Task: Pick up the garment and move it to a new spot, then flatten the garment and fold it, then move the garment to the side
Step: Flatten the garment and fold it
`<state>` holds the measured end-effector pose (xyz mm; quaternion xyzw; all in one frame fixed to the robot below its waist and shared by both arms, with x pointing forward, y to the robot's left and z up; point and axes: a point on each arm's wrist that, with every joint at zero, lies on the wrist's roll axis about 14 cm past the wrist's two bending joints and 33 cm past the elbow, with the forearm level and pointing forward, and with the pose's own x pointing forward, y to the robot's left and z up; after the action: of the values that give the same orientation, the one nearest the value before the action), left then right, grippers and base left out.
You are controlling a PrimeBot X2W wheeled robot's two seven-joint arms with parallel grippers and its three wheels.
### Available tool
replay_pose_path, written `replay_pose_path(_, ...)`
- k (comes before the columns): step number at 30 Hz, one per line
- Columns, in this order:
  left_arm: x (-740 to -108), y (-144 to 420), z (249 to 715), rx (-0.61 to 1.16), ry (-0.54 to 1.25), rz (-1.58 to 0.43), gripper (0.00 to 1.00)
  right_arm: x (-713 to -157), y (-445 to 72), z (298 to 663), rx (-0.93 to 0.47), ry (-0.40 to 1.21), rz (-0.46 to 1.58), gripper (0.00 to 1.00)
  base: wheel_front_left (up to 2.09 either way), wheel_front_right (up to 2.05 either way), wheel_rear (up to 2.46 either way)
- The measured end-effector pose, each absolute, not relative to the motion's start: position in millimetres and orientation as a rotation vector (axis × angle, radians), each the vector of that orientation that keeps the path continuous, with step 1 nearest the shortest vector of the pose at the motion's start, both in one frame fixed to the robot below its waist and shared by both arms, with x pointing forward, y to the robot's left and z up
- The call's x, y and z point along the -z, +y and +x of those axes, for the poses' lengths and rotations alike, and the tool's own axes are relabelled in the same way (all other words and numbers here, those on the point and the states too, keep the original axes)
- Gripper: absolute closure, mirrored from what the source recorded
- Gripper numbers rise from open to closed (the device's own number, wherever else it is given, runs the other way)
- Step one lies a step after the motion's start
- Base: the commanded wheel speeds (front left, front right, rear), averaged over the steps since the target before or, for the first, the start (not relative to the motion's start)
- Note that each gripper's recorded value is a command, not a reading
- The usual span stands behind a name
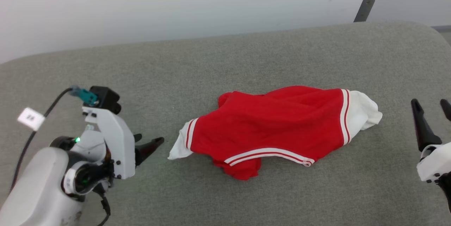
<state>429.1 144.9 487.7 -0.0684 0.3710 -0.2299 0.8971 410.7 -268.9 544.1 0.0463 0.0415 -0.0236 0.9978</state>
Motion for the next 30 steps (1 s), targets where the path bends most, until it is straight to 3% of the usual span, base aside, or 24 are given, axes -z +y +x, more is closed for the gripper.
replay_pose_path(22,-410,112,437,0.530,1.019,-0.079,0.03,-534,-269,417,0.088,0.073,0.132,0.00,0.00,0.00,0.00)
replay_pose_path(23,-407,113,437,0.526,1.030,-0.077,0.56,-533,-269,417,0.089,0.074,0.134,0.00,0.00,0.00,0.00)
replay_pose_path(24,-405,114,437,0.524,1.034,-0.073,1.00,-533,-269,417,0.089,0.075,0.135,0.00,0.00,0.00,0.00)
replay_pose_path(30,-407,115,446,0.517,1.015,-0.065,1.00,-535,-270,418,0.090,0.067,0.134,0.00,0.00,0.00,0.00)
